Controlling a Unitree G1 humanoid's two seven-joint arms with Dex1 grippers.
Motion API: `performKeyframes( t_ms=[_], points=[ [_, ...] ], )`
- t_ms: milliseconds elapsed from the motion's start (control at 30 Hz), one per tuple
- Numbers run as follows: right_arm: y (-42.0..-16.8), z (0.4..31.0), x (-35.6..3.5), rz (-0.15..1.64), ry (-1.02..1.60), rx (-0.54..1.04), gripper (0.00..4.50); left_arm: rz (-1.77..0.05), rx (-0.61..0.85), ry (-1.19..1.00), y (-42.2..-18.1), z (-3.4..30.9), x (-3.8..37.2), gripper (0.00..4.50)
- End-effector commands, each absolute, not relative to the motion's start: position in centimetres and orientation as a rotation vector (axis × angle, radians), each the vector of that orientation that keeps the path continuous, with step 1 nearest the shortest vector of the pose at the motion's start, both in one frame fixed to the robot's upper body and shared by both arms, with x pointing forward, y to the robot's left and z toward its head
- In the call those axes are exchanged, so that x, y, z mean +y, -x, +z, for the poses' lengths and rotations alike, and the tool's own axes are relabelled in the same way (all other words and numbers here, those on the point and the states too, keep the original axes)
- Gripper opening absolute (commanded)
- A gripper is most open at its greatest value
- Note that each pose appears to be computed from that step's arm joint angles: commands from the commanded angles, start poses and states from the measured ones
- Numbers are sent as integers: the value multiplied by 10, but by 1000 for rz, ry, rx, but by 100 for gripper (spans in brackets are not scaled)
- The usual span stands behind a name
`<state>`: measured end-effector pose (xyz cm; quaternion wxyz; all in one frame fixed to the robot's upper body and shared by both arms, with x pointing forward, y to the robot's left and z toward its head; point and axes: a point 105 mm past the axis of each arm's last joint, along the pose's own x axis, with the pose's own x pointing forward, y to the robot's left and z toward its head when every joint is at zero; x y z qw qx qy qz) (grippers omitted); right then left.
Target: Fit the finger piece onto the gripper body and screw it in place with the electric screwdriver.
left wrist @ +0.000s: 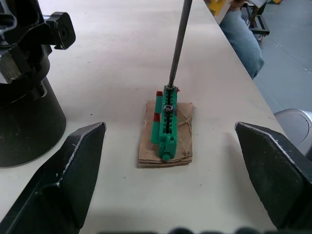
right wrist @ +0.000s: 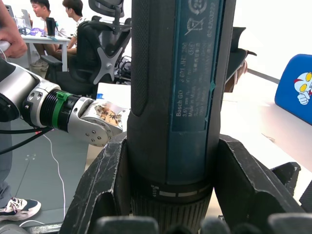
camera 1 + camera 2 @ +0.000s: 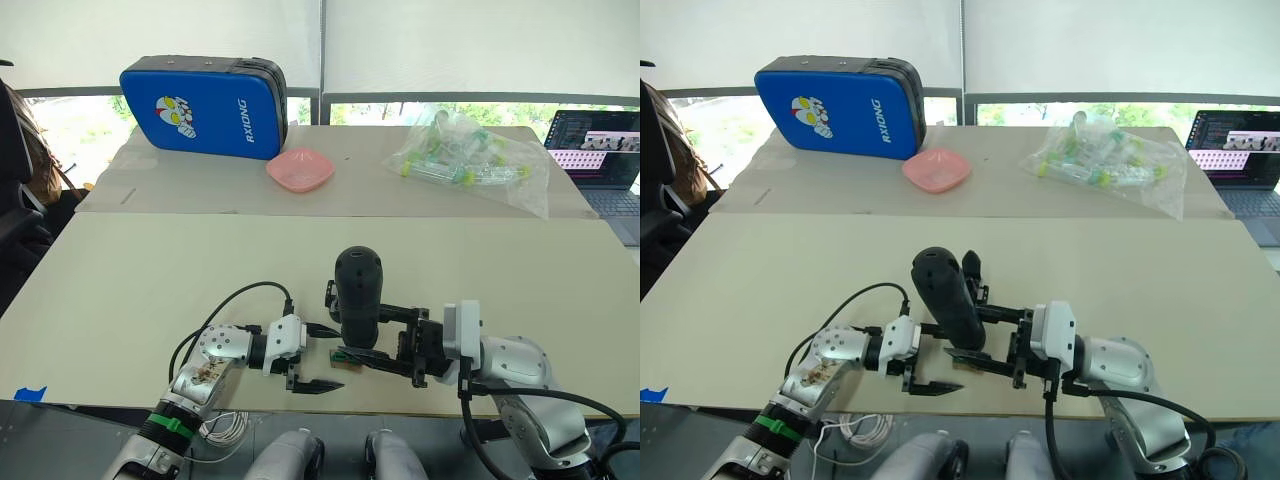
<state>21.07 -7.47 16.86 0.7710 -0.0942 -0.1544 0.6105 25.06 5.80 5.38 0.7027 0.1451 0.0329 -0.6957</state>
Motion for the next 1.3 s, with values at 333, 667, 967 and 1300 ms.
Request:
performKeyframes(
  t_ms=[333,667,967,1300],
  points=[
    [-203,193,-73,1341,201,-443,195,-1549,143,-258,-244,41,61,450],
    [-201,202,-73,1336,200,-464,195,-1552,100,-246,-244,52,70,450],
    [-199,226,-75,1312,185,-512,195,-1550,29,-231,-244,79,88,450],
    [-202,258,-86,1276,184,-553,195,-1515,-30,-158,-249,113,103,450]
  ],
)
